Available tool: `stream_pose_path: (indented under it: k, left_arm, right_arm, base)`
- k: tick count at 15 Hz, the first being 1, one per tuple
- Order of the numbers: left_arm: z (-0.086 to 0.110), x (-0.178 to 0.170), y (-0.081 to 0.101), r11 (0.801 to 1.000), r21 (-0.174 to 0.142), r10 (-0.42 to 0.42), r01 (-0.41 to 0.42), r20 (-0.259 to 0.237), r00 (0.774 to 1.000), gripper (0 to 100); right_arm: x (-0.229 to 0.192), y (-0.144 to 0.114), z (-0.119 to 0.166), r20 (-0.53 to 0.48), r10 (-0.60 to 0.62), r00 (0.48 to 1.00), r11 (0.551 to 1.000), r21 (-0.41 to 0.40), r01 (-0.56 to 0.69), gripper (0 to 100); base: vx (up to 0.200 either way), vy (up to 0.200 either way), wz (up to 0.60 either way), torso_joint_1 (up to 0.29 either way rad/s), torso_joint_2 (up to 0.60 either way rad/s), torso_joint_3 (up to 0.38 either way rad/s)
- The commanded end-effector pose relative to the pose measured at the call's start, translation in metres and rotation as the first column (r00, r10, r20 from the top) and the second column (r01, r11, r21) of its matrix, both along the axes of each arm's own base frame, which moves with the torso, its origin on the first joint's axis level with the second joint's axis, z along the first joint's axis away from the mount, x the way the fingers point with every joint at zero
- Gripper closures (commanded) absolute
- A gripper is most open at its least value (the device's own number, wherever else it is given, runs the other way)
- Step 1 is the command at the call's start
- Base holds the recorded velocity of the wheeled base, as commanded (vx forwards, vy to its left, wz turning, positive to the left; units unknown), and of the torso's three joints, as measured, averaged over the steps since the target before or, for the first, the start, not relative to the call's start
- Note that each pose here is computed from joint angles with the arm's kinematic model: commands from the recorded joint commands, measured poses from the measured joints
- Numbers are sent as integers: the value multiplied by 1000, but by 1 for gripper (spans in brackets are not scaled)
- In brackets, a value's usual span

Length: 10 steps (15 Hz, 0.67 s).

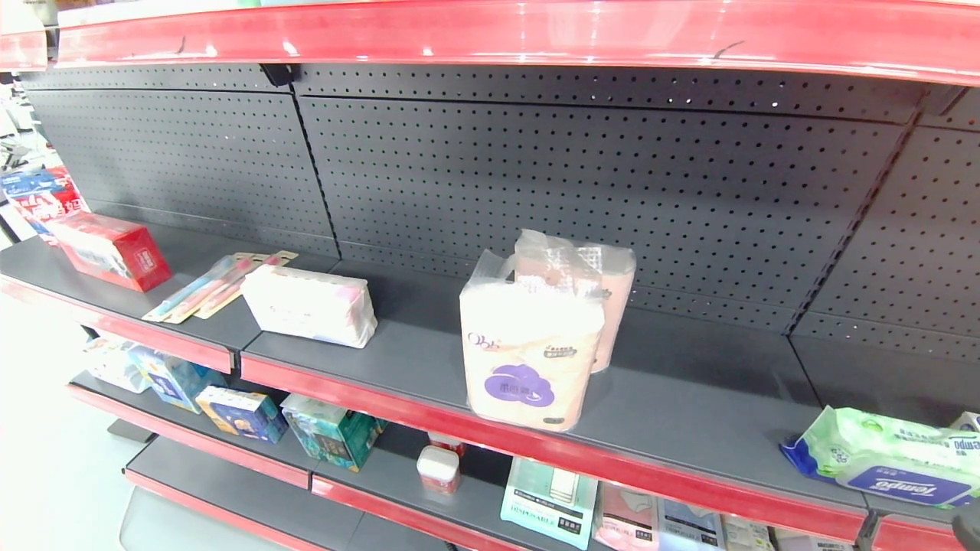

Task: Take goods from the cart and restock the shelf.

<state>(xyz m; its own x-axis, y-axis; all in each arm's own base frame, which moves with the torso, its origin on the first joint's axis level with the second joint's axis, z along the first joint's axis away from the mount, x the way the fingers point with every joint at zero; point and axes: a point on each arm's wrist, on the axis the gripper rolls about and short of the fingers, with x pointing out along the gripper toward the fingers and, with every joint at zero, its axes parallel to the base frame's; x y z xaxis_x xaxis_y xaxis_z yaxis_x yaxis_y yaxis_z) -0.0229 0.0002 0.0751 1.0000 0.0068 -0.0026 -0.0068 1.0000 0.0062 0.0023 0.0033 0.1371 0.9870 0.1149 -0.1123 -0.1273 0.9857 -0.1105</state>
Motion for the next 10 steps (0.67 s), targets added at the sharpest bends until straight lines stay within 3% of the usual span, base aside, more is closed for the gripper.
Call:
stream_pose_path:
  k: [1, 4, 7, 10]
  left_arm:
    - [0, 0, 0, 1000, 0, 1, -1, -1, 1000, 0]
    - [0, 0, 0, 1000, 0, 1, -1, -2, 1000, 0]
    - [0, 0, 0, 1000, 0, 1, -1, -2, 1000, 0]
    - [0, 0, 0, 1000, 3, 1, -1, -1, 1000, 0]
  right_arm:
    - [-28, 1, -54, 126, 64, 990, 998, 14, -66, 0]
    - [-26, -1, -56, 151, -21, 988, 1000, 25, 17, 0]
    - [-25, -4, -62, 97, -141, 985, 984, 120, 129, 0]
    - [-25, -3, -62, 97, -136, 986, 985, 122, 124, 0]
  base:
    - [0, 0, 0, 0, 0, 0]
    - [0, 0, 0, 0, 0, 0]
    - [0, 0, 0, 0, 0, 0]
    - [0, 0, 0, 0, 0, 0]
